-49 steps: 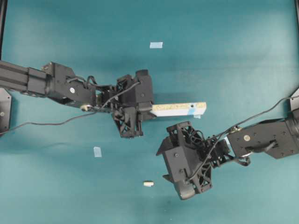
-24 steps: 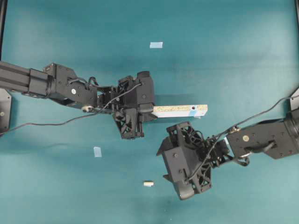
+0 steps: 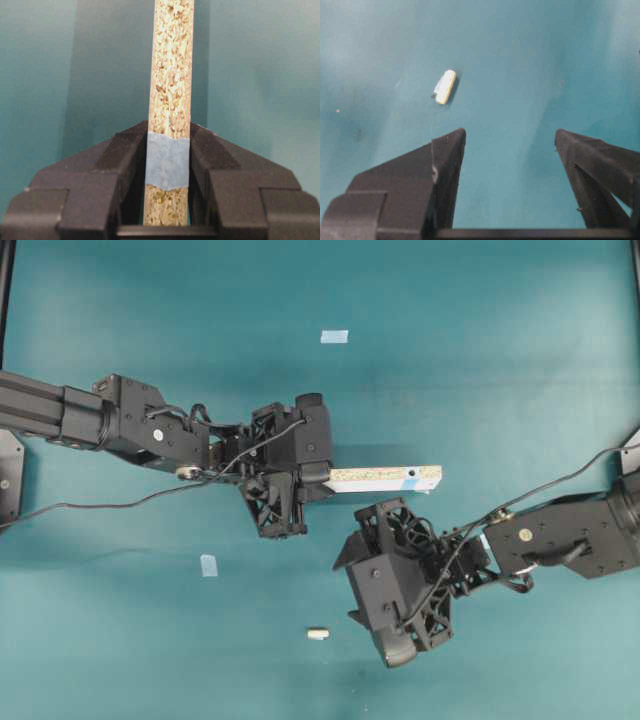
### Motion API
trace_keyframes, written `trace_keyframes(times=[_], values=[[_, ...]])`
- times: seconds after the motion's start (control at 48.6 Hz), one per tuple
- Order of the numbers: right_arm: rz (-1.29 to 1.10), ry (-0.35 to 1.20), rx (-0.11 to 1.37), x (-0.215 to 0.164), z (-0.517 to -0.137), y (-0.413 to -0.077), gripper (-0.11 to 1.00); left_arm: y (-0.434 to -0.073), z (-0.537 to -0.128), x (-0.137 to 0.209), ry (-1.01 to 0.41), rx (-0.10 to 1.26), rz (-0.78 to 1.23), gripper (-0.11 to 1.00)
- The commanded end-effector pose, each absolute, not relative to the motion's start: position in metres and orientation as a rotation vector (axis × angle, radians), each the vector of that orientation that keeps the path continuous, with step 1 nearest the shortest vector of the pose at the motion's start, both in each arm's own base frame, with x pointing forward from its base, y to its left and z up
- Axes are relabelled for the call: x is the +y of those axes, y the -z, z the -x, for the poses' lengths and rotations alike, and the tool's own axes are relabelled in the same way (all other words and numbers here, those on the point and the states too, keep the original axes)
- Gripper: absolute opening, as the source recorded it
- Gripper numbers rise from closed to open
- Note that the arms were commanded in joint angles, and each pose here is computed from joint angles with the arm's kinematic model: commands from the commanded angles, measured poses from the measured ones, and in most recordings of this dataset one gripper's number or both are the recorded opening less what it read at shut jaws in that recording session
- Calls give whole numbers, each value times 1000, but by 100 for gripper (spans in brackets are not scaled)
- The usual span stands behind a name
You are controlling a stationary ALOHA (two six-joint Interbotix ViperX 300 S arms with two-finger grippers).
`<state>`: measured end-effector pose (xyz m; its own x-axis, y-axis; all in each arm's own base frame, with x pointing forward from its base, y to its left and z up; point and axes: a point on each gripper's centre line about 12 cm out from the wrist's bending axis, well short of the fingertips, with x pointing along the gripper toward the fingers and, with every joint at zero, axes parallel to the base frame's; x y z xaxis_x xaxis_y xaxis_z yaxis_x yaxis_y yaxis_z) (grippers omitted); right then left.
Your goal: Move the wooden board into place and insert the rod into its hole.
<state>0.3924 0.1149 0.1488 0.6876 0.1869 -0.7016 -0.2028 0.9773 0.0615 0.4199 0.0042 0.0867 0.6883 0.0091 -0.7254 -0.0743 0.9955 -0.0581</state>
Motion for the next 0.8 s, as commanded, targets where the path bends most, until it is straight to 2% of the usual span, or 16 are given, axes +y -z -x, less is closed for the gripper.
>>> trace_keyframes(times=[0.0, 0.226, 0.247, 0.391, 0.432, 0.576, 0.782], values=[[25, -225, 761, 117, -394, -156, 80, -102, -423, 5, -47, 787, 86, 22], [25, -225, 761, 117, -394, -156, 80, -102, -422, 6, -49, 792, 88, 23], [25, -225, 759, 117, -394, -157, 80, -102, -423, 6, -49, 790, 89, 27], [23, -224, 759, 117, -394, -157, 80, -107, -426, 5, -47, 777, 89, 69], [23, -225, 758, 117, -395, -157, 80, -108, -426, 6, -49, 774, 89, 75], [11, -217, 759, 118, -398, -163, 80, -115, -421, 5, -46, 786, 91, 74], [-35, -156, 861, 121, -406, -168, 80, -119, -405, 5, -46, 823, 91, 74]])
